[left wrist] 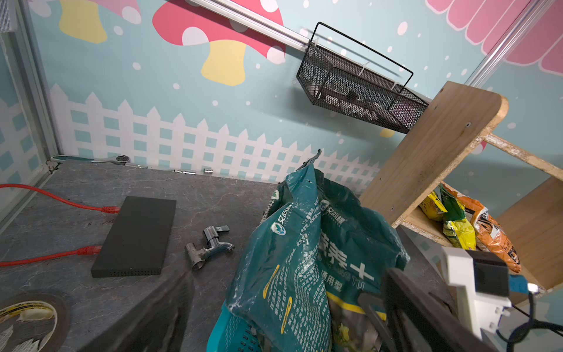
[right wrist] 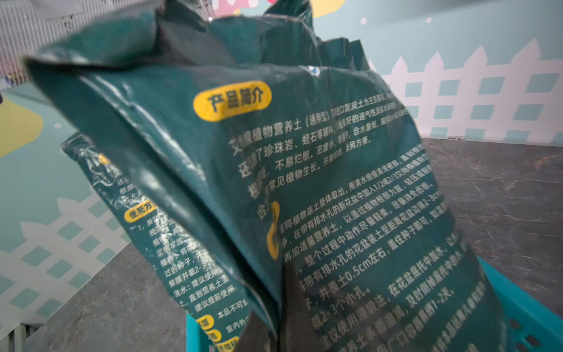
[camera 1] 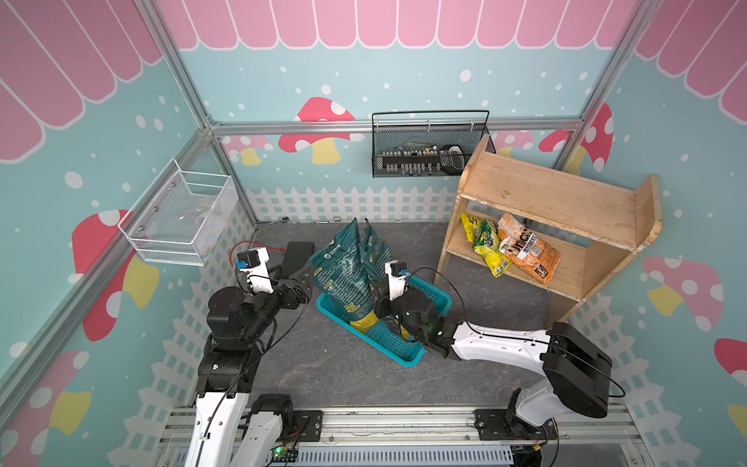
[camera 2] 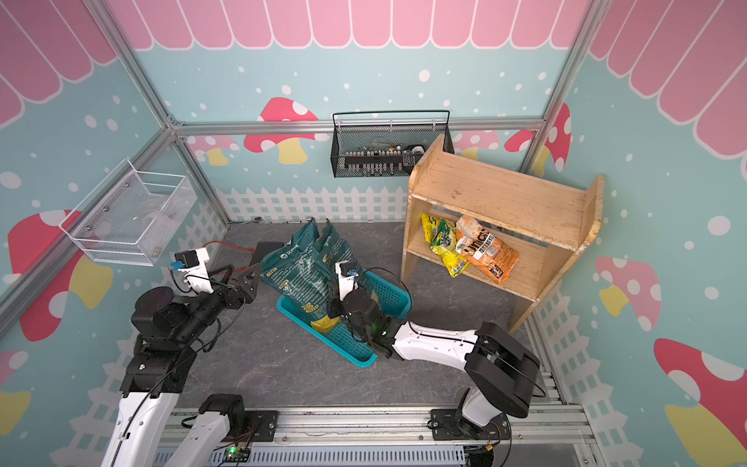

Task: Take down the fertilizer bag from the shelf
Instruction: Place the fertilizer bag in the storage box, then pick up the fertilizer bag from the shelf.

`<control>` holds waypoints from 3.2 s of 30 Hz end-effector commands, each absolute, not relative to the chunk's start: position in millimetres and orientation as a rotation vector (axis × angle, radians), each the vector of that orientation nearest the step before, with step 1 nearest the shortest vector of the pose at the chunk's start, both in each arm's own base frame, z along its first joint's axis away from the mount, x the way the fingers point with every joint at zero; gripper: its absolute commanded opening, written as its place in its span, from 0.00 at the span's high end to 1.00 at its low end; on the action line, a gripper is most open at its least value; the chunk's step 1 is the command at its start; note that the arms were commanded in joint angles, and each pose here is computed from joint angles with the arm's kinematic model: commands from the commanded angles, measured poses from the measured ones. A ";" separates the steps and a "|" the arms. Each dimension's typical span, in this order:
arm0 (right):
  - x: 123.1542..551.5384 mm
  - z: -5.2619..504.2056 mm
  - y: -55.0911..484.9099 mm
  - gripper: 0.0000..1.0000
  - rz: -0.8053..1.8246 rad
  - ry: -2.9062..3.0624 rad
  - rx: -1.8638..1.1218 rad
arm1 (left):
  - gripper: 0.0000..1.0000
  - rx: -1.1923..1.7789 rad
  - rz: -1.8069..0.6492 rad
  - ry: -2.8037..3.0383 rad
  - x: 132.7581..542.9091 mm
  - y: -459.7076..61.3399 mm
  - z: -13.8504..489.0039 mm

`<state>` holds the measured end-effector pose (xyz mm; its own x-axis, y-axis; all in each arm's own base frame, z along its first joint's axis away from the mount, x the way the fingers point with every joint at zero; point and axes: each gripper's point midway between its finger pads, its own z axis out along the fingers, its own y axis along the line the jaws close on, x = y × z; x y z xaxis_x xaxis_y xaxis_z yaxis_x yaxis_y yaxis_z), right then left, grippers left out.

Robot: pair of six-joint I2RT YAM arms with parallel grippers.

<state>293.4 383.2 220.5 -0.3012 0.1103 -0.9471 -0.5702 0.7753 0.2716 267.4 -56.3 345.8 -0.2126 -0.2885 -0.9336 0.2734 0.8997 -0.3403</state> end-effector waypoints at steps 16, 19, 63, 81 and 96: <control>282.9 267.4 415.8 0.41 0.791 1.595 -0.471 | 0.01 -0.008 -0.518 1.698 266.0 -56.3 347.0; 281.0 284.8 400.8 0.32 0.751 1.580 -0.456 | 0.01 -0.008 -0.518 1.698 266.0 -56.4 346.8; 392.3 284.7 80.3 0.38 -0.452 1.917 0.012 | 0.01 -0.010 -0.516 1.704 267.0 -56.0 343.9; 361.7 322.1 77.3 1.00 -0.230 1.792 0.054 | 0.01 -0.010 -0.518 1.703 266.8 -56.3 344.6; 316.5 343.5 124.3 1.00 0.208 1.669 -0.171 | 0.01 -0.007 -0.521 1.703 266.6 -56.8 344.8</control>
